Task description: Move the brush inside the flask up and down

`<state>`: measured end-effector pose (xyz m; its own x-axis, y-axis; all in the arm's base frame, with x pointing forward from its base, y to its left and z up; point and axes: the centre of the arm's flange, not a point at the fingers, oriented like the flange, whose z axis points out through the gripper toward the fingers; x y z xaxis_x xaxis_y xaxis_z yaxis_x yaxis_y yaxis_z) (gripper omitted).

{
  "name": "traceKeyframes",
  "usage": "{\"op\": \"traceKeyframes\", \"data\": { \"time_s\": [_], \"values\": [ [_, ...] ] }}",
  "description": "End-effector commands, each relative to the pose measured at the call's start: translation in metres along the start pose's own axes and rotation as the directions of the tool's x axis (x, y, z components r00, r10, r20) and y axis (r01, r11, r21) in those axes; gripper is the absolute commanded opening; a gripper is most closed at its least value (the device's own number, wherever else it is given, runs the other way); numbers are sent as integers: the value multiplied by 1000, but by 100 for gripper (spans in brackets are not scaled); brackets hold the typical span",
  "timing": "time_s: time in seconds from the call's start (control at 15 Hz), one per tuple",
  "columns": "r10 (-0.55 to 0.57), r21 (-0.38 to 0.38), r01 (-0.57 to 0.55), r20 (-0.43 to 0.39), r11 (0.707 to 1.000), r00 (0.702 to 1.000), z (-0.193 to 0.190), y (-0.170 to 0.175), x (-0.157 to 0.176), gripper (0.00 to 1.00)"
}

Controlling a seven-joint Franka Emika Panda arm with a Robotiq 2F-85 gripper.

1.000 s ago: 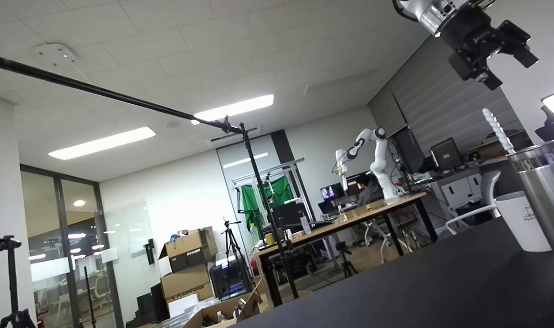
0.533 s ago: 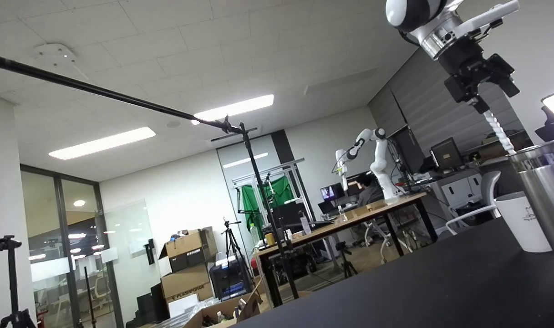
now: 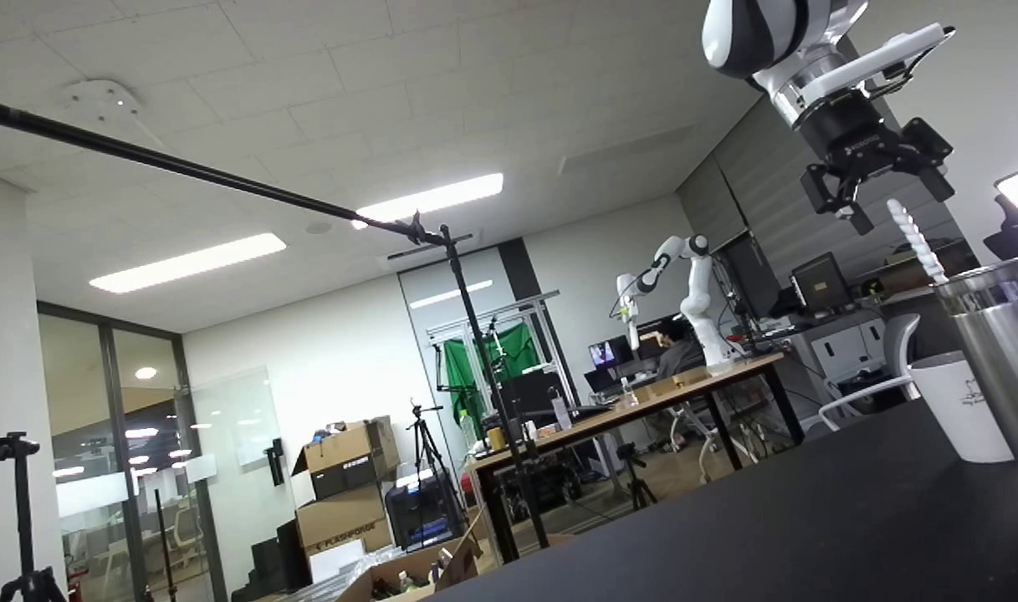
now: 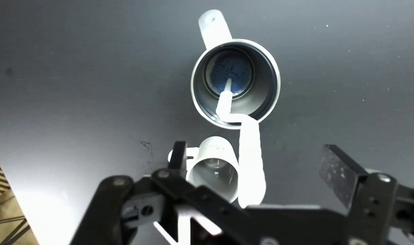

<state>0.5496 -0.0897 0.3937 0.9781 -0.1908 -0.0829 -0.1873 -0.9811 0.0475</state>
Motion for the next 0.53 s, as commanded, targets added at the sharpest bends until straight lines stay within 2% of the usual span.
{"op": "traceKeyframes", "data": {
  "time_s": [0.0, 0.07, 0.47],
  "values": [
    [182, 33, -181, -3, 983, 983, -5, 0, 5, 90],
    [214, 40, -214, -7, 976, 977, -4, 2, 6, 74],
    [311, 58, -309, -21, 949, 950, 3, 6, 11, 31]
  ]
}}
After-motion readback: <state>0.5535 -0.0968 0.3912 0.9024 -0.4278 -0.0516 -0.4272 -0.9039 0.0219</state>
